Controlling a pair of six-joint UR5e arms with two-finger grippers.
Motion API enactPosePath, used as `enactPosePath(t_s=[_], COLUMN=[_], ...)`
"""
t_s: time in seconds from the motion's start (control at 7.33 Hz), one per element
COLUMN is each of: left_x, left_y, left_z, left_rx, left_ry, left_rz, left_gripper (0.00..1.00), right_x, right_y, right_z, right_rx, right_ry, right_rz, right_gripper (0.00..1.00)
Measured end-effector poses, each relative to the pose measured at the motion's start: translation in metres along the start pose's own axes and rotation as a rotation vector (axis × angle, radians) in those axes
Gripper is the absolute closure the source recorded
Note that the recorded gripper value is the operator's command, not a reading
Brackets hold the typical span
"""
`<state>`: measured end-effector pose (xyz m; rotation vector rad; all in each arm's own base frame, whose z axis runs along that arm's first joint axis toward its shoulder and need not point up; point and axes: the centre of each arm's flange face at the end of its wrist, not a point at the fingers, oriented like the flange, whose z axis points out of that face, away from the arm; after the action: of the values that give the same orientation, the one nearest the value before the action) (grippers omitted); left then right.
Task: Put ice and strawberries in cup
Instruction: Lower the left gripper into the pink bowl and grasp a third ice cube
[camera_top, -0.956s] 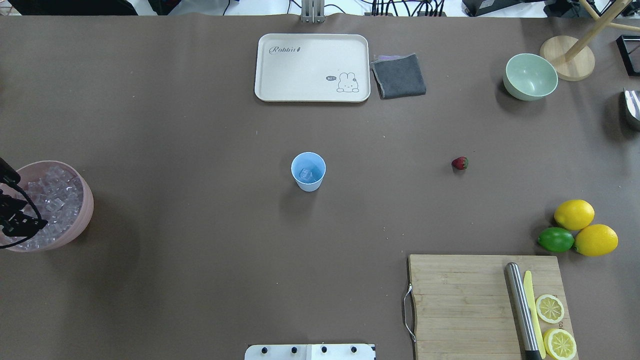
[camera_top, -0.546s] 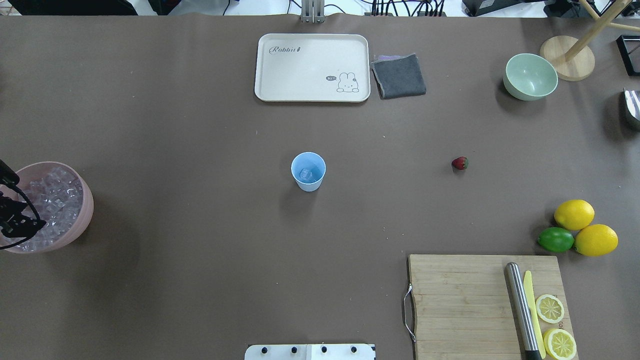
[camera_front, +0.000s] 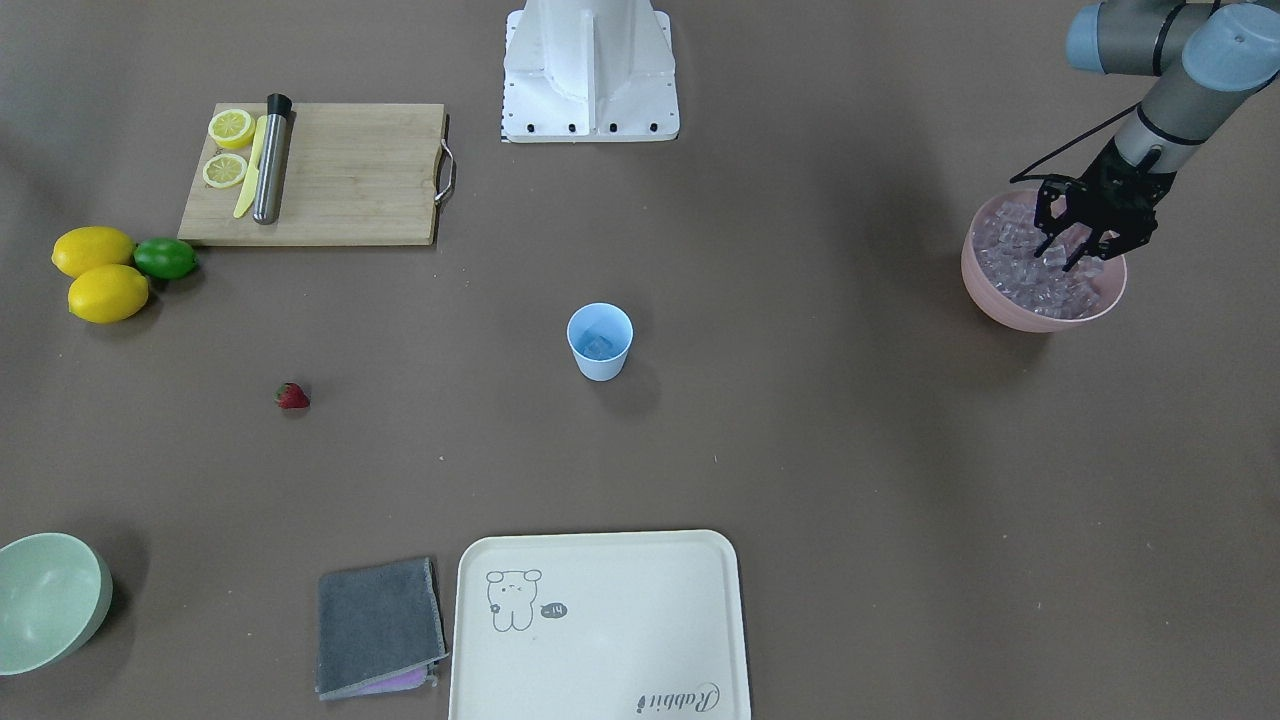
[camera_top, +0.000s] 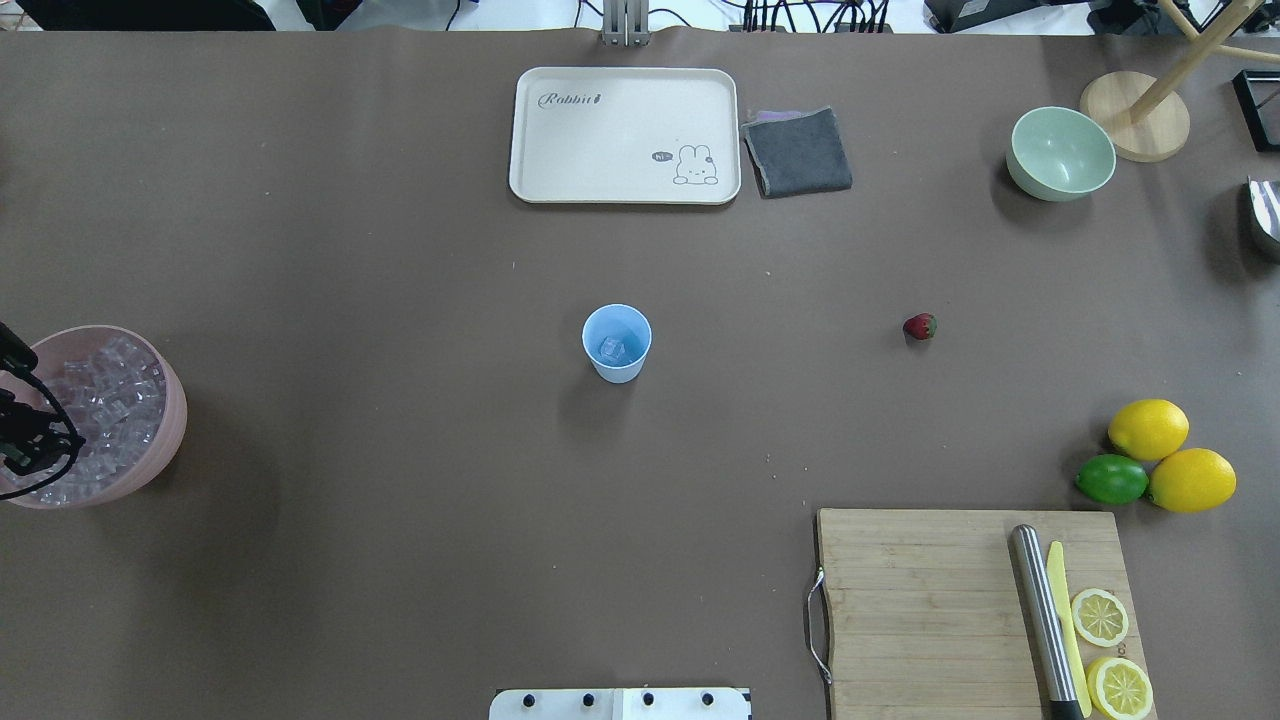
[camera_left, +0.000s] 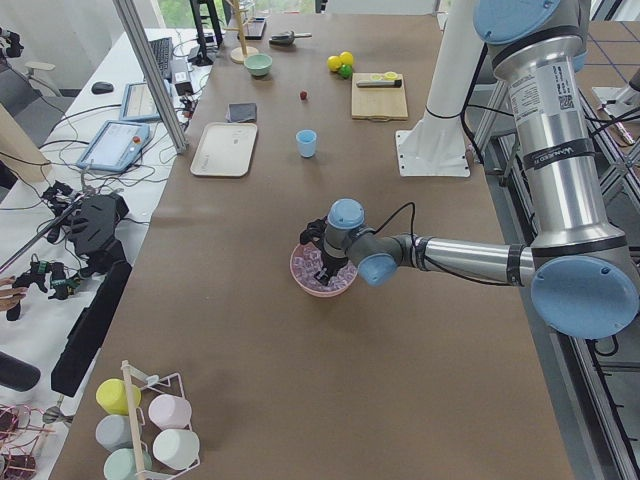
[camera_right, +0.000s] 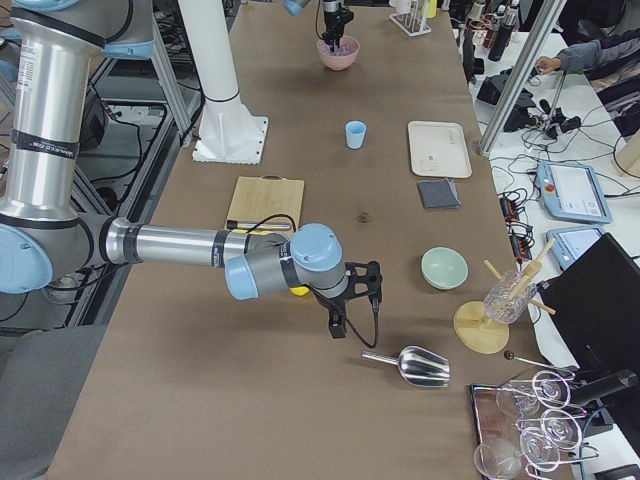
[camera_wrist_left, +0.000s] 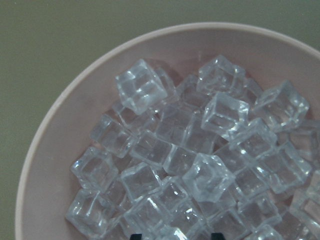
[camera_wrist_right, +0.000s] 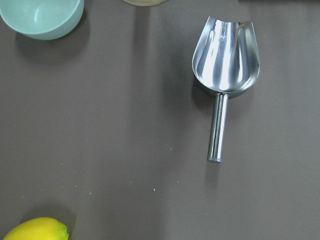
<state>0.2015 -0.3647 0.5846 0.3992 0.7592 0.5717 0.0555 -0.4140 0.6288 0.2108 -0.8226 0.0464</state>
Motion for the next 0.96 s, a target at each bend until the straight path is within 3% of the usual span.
enactPosePath(t_s=[0.27, 0.55, 0.96], left_x=[0.0, 0.0, -0.021], left_y=[-0.001, -0.005, -0.036], left_z=[-0.002, -0.009, -0.046], left_rx=[0.003, 0.009, 0.079], left_ry=[0.001, 0.045, 0.128], left_rz=[-0.001, -0.008, -0.057], left_gripper=[1.0, 1.0, 1.0], right_x=[0.0, 0.0, -0.001], right_y=[0.0, 0.0, -0.001], right_z=[0.0, 0.0, -0.001], right_rx=[0.0, 0.001, 0.002], right_ry=[0.0, 0.0, 0.0], right_rz=[0.0, -0.001, -0.002], right_gripper=[0.0, 0.0, 0.0])
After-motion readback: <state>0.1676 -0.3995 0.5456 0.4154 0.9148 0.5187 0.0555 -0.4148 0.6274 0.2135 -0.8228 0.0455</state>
